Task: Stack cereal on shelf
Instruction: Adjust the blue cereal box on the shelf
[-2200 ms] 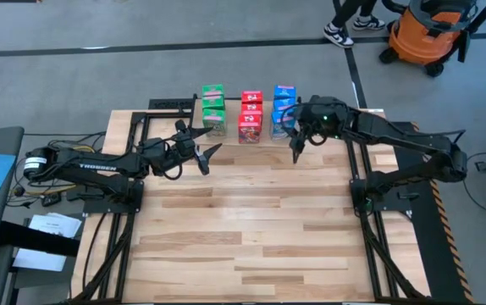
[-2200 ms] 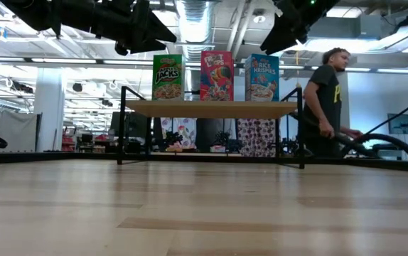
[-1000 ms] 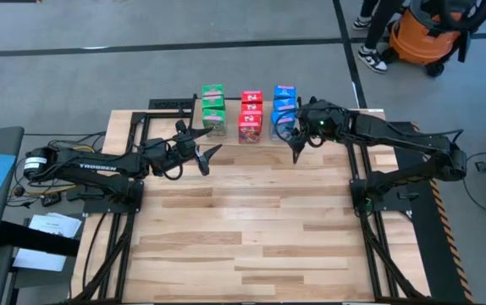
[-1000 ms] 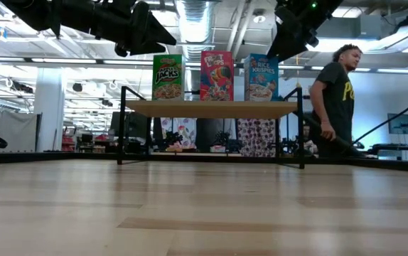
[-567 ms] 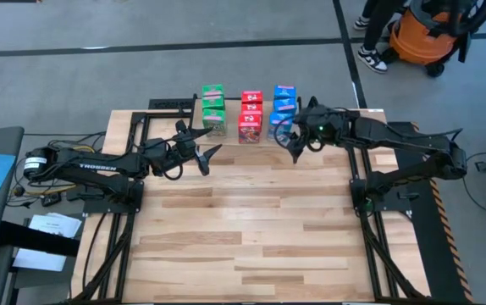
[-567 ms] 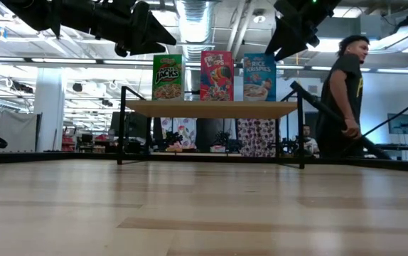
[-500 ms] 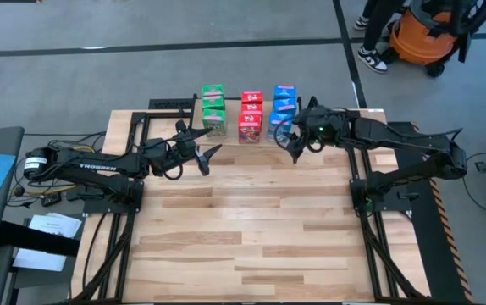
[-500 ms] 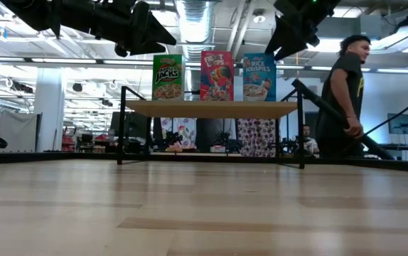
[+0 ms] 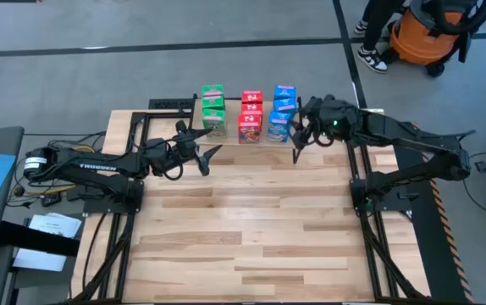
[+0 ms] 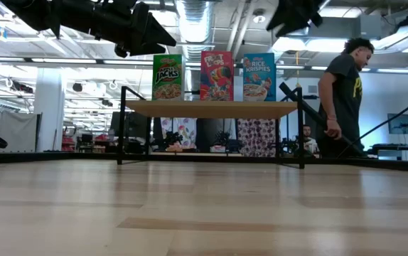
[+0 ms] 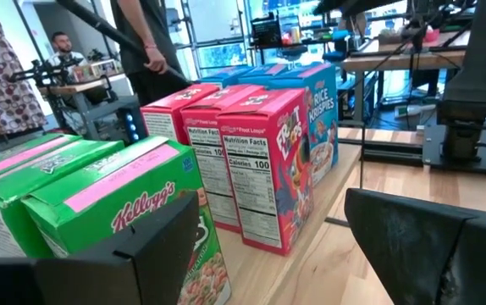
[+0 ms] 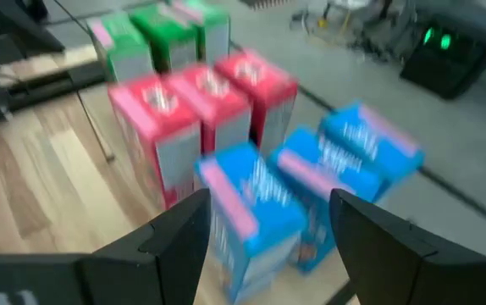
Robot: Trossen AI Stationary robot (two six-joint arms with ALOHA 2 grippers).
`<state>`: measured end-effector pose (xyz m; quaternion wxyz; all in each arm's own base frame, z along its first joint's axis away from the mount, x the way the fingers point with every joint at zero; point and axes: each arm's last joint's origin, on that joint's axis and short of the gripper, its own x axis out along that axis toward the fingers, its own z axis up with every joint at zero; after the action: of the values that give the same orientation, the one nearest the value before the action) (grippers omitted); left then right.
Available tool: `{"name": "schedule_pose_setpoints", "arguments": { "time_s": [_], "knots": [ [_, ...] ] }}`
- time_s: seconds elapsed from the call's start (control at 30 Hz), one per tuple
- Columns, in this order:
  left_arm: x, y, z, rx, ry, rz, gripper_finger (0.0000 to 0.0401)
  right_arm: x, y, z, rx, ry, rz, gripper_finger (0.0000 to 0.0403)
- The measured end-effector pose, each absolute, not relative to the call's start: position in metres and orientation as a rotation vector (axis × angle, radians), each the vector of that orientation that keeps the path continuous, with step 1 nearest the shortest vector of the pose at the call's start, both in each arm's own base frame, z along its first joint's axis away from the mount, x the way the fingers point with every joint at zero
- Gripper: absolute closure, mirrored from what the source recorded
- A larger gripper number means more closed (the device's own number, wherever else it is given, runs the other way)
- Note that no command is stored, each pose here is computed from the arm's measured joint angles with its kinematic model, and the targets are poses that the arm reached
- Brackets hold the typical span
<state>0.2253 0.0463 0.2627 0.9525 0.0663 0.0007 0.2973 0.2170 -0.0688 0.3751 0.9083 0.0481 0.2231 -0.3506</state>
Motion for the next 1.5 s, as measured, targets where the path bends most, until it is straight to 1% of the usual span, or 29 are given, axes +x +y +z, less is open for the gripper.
{"name": "schedule_pose_setpoints", "arguments": {
  "time_s": [0.2,0.3,0.47,0.6,0.9,1.37,1.5],
  "knots": [
    [0.225,0.046,0.262,0.135,0.004,0.604,0.0112,0.232,-0.074,0.407,-0.046,0.446,-0.691,0.0137],
    [0.225,0.046,0.262,0.131,0.006,0.603,0.0112,0.241,-0.081,0.414,-0.092,0.474,-0.693,0.0137],
    [0.225,0.046,0.261,0.123,0.016,0.602,0.0112,0.249,-0.096,0.413,-0.06,0.604,-0.722,0.0137],
    [0.225,0.046,0.26,0.124,0.023,0.602,0.0112,0.253,-0.11,0.404,-0.008,0.699,-0.769,0.0137],
    [0.225,0.046,0.26,0.124,0.026,0.602,0.0112,0.248,-0.131,0.394,-0.045,0.868,-0.782,0.0137],
    [0.225,0.046,0.26,0.131,0.031,0.602,0.0112,0.245,-0.136,0.395,-0.073,0.887,-0.733,0.0137],
    [0.225,0.046,0.26,0.131,0.03,0.603,0.0112,0.241,-0.136,0.392,-0.083,0.941,-0.718,0.0137]
  ]
}}
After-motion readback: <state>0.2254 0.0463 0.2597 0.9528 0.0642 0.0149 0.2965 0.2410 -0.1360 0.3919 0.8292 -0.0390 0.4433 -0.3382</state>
